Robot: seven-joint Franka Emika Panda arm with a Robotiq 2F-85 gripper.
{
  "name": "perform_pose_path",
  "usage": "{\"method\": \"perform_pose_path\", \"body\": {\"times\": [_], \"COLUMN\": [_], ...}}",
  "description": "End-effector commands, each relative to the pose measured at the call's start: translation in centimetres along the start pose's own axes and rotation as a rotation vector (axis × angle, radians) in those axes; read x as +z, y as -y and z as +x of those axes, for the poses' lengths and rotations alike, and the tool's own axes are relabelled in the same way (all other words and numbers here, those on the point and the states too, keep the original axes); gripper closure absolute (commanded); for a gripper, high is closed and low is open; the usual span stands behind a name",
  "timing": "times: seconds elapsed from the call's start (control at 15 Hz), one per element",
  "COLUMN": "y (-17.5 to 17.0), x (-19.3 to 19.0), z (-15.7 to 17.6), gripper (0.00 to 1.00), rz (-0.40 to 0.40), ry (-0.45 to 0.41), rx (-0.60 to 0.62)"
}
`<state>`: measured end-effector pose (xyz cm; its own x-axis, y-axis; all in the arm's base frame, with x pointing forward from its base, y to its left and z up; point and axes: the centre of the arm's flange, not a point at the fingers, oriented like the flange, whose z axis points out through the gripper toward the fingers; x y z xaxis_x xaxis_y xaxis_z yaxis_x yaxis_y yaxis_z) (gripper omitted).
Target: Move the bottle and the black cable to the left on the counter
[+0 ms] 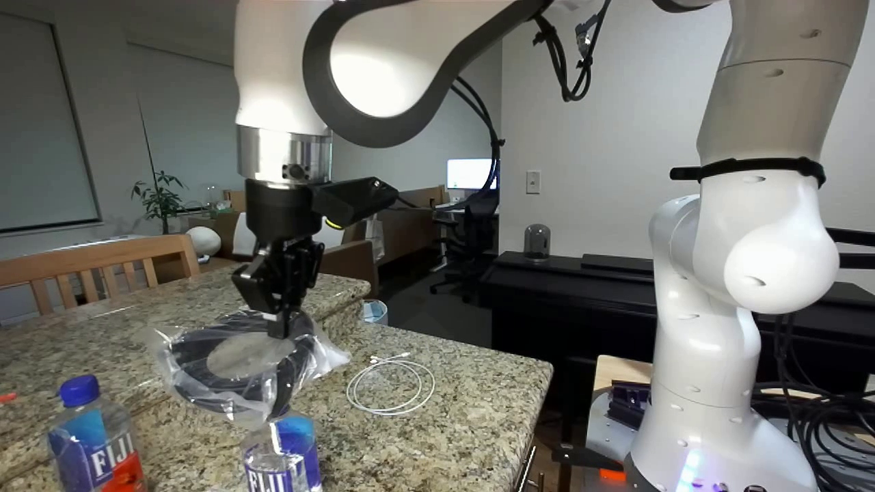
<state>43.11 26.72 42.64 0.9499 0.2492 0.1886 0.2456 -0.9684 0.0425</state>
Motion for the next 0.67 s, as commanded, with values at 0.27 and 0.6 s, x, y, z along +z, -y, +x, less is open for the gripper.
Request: {"method": "perform_pose_path", "body": {"times": [0.27, 0.6], "y": [5.3, 9.9], "x": [0.6, 2.1], "z": [0.8, 1.2], "gripper": [0.88, 0.88], "rz": [0.032, 0.085], "ry": [-0.005, 0.001], "rx": [-0.042, -0.141]}}
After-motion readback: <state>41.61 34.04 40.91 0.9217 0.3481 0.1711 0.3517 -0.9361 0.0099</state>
